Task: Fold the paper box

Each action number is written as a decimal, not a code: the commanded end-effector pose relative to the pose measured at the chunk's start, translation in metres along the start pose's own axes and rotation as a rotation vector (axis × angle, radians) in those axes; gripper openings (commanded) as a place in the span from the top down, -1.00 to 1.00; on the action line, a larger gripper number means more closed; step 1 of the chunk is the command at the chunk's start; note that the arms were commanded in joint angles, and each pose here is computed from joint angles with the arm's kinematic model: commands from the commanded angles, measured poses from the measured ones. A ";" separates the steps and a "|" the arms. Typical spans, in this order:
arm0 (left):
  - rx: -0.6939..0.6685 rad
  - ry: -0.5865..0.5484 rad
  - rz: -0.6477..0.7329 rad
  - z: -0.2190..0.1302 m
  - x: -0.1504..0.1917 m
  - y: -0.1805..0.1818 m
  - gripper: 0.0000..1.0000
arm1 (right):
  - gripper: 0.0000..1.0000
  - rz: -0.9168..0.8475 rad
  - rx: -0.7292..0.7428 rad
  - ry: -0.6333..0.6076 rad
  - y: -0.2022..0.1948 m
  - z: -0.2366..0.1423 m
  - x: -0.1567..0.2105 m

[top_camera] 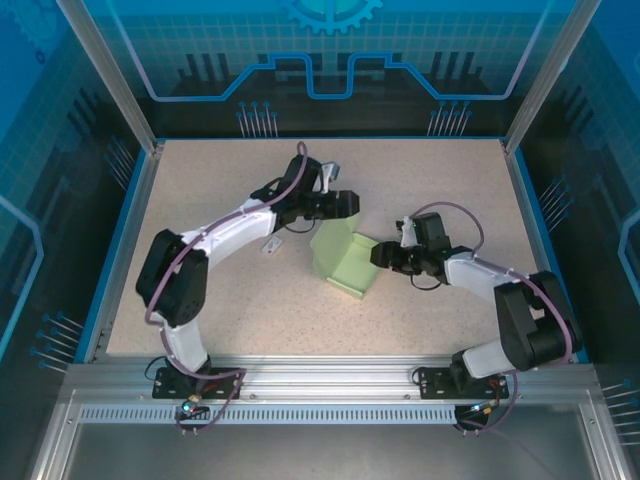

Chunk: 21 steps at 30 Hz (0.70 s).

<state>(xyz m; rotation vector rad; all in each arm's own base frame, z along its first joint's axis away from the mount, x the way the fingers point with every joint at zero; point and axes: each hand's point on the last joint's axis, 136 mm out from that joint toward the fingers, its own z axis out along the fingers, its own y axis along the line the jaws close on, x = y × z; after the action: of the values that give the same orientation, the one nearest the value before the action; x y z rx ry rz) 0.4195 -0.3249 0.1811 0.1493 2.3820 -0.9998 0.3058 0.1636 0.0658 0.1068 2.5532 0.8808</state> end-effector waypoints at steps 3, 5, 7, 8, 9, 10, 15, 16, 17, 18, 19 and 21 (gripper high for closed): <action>0.035 -0.011 0.106 0.006 -0.032 -0.023 -0.46 | -0.17 -0.033 0.066 -0.011 -0.006 -0.024 0.018; 0.021 -0.044 0.126 -0.001 -0.042 -0.023 -0.48 | -0.19 -0.051 0.075 -0.001 -0.005 -0.030 0.029; -0.003 -0.088 0.148 -0.016 -0.051 -0.020 -0.53 | -0.22 -0.075 0.067 0.020 0.000 -0.032 0.043; -0.014 -0.107 0.158 -0.023 -0.053 -0.018 -0.56 | -0.24 -0.086 0.063 0.032 0.002 -0.033 0.049; -0.028 -0.127 0.168 -0.030 -0.055 -0.016 -0.57 | -0.26 -0.098 0.051 0.051 0.005 -0.032 0.056; -0.038 -0.149 0.179 -0.040 -0.056 -0.016 -0.58 | -0.28 -0.114 0.040 0.072 0.010 -0.029 0.062; -0.091 -0.224 0.184 -0.078 -0.051 -0.001 -0.61 | -0.39 -0.176 0.015 0.147 0.028 -0.014 0.084; -0.107 -0.236 0.177 -0.086 -0.048 0.005 -0.61 | -0.41 -0.182 0.010 0.158 0.031 -0.010 0.087; -0.122 -0.248 0.172 -0.092 -0.046 0.010 -0.61 | -0.43 -0.184 0.007 0.166 0.033 -0.007 0.089; -0.142 -0.258 0.164 -0.099 -0.042 0.017 -0.61 | -0.43 -0.187 0.000 0.173 0.036 -0.003 0.091; -0.161 -0.273 0.156 -0.107 -0.041 0.024 -0.61 | -0.43 -0.191 -0.006 0.181 0.040 0.001 0.093; -0.197 -0.297 0.132 -0.120 -0.038 0.037 -0.62 | -0.43 -0.202 -0.021 0.194 0.048 0.008 0.097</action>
<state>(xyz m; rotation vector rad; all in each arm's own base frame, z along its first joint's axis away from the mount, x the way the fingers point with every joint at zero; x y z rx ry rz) 0.4078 -0.2379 0.2456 0.1361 2.1828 -0.7560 0.2139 0.2104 0.0472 -0.2328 2.6980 0.8451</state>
